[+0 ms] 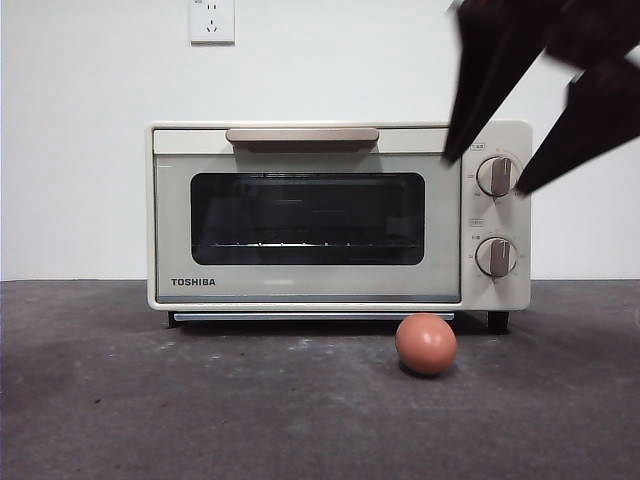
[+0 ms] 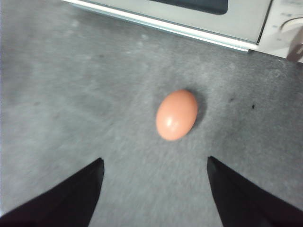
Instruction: Eggoven
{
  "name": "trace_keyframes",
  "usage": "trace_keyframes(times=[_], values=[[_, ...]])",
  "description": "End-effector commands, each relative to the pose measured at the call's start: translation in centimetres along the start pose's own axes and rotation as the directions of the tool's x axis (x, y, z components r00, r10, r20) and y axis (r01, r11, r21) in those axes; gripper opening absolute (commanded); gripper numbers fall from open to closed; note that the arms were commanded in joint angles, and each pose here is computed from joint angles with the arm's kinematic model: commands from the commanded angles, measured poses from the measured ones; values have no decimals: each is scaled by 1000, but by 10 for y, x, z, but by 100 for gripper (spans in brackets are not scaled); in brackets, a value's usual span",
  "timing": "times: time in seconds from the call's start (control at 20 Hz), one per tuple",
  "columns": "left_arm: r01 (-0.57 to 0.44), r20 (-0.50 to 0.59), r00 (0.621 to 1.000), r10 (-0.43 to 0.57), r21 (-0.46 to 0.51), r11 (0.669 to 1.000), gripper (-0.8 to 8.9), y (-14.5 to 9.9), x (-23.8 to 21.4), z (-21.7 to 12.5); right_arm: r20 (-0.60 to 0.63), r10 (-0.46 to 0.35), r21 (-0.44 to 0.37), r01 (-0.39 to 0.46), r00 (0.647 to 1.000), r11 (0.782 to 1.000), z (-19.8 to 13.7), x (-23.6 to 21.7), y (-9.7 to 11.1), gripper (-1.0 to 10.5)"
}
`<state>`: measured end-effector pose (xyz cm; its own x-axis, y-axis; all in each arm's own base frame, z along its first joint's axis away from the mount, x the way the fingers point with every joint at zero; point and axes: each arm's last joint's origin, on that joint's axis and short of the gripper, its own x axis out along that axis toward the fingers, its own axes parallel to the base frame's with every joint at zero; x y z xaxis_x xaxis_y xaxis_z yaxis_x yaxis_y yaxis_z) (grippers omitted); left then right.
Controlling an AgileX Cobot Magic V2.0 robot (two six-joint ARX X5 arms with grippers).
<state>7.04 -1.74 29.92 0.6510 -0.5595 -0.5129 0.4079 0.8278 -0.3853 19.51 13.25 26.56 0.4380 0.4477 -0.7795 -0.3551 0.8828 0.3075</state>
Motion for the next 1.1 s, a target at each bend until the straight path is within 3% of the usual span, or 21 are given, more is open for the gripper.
trace_keyframes(times=[0.05, 0.4, 0.75, 0.95, 1.1], values=[[4, 18, 1000, -5, 25, 1000, 7, -2, -3, 4, -12, -39, 42, 40, 999, 998, 8, 27, 6, 348], [5, 18, 1000, -5, 25, 1000, 7, -2, -3, 4, -84, -77, 89, 85, 993, 992, 9, 97, 0, 347], [5, 18, 1000, -6, 26, 1000, 7, -2, -3, 4, -114, -108, 95, 119, 988, 988, 4, 127, -6, 346], [5, 19, 1000, -5, 26, 1000, 7, -2, -3, 4, -127, -119, 94, 131, 985, 987, 3, 133, -8, 297], [5, 20, 1000, -5, 27, 1000, 7, -2, -3, 5, -122, -138, 90, 149, 983, 985, 3, 133, -8, 159]])
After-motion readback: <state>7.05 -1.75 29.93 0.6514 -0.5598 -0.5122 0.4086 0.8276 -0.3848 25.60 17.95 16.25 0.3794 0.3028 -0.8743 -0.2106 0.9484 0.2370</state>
